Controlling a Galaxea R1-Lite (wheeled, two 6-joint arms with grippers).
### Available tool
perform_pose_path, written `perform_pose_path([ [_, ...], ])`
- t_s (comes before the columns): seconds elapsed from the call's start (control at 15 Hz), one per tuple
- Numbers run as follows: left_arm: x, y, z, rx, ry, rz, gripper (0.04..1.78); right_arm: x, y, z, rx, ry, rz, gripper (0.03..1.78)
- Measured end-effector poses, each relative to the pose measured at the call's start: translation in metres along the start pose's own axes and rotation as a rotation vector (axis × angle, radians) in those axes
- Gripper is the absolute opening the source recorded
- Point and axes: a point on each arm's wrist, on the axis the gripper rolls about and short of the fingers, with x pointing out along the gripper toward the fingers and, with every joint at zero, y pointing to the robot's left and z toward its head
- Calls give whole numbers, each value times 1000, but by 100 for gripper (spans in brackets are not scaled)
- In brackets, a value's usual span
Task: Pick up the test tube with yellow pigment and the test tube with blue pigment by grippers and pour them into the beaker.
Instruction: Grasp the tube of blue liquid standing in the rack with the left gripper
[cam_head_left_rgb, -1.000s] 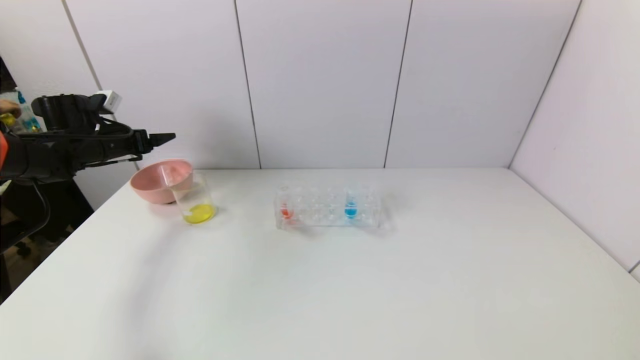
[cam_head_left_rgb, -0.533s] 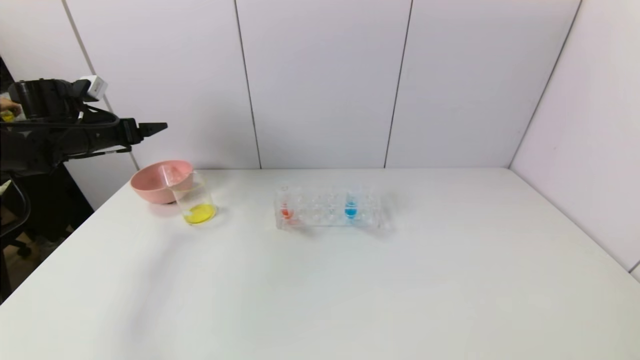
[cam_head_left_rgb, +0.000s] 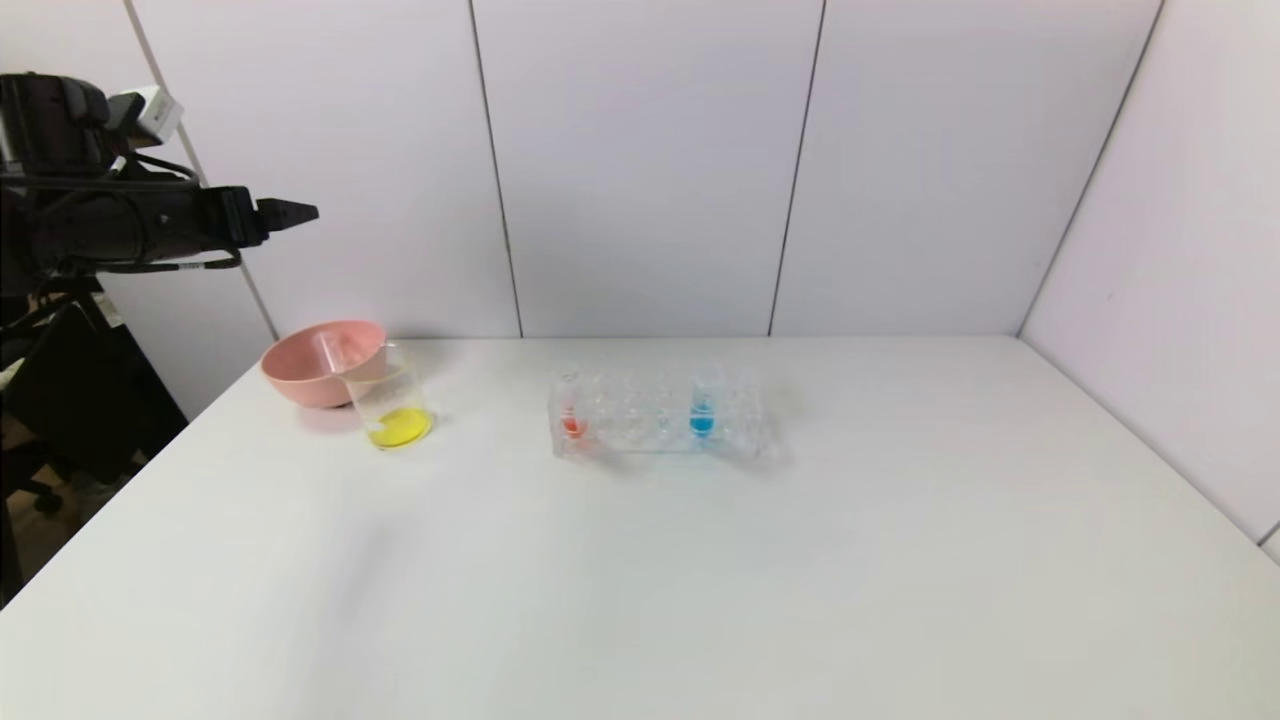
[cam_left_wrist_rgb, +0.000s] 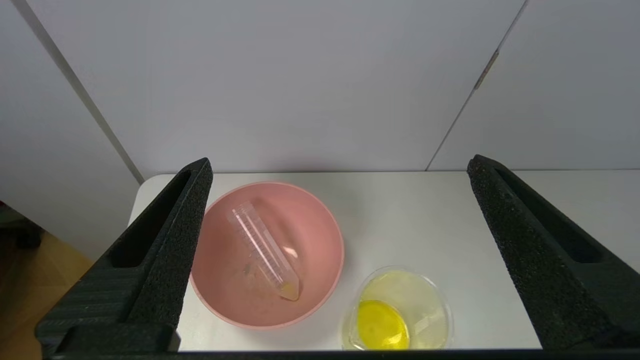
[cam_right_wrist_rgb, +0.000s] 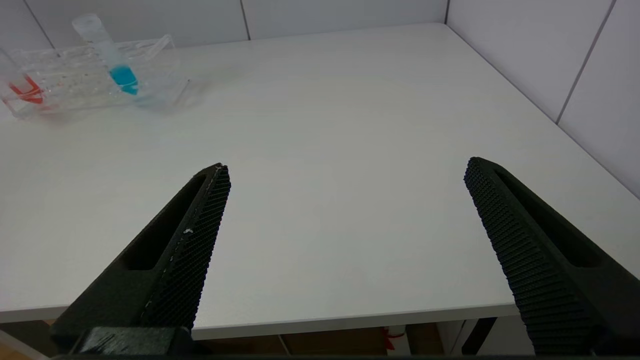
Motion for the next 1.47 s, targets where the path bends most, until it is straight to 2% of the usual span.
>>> perform_pose_path([
  [0.33, -33, -31, 43, 26, -93, 7, 178, 0, 0, 0, 0, 0, 0, 171],
  [0.67, -66, -42, 46, 22, -90, 23, 178, 0, 0, 0, 0, 0, 0, 171],
  [0.8, -79, -49, 44, 21, -88, 45, 178, 0, 0, 0, 0, 0, 0, 171],
  [1.0, -95, -63, 35, 18, -70, 20, 178, 0, 0, 0, 0, 0, 0, 171],
  [1.27, -112, -82, 5, 8, -10, -29, 178, 0, 0, 0, 0, 0, 0, 171],
  [1.47, -122, -101, -17, -22, -44, -36, 178, 0, 0, 0, 0, 0, 0, 171],
])
